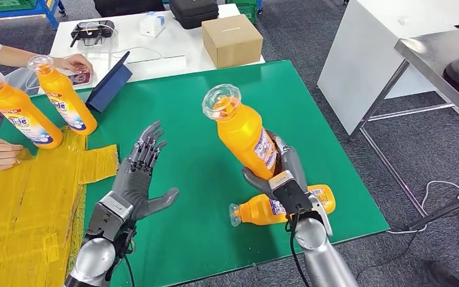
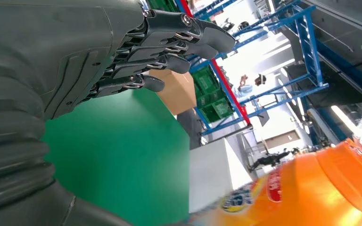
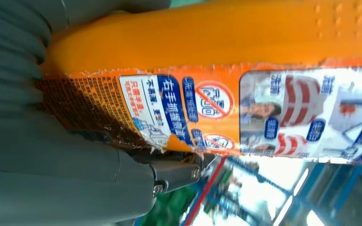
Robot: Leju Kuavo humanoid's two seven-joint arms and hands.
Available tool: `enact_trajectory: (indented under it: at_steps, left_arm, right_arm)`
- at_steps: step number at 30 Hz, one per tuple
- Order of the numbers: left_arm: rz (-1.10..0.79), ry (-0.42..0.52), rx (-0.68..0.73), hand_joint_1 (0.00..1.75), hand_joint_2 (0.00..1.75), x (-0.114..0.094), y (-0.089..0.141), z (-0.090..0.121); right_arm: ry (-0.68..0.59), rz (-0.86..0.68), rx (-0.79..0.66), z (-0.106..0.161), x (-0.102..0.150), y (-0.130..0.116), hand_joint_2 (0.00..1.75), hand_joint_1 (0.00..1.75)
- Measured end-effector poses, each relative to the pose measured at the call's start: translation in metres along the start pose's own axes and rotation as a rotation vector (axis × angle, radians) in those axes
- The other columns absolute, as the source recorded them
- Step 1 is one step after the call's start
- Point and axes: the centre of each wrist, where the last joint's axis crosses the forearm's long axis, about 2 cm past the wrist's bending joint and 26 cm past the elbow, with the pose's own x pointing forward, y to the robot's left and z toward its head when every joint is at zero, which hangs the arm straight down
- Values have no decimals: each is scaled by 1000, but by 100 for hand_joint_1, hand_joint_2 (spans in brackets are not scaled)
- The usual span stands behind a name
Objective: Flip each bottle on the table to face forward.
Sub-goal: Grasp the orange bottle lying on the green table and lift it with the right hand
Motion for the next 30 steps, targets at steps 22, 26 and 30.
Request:
enact_trajectory:
  at_steps: [22,26,30]
  left_arm:
    - [29,-49,-67,0,175,6,-9,-10]
    - [31,-51,-80,0,175,6,-12,-9]
    - [31,-52,-95,0,175,6,-14,-9]
  right_arm:
    - [8,-2,244,-7,-3,54,175,175]
    - [9,2,252,-9,-4,55,175,175]
    - [7,6,251,-11,-4,54,175,175]
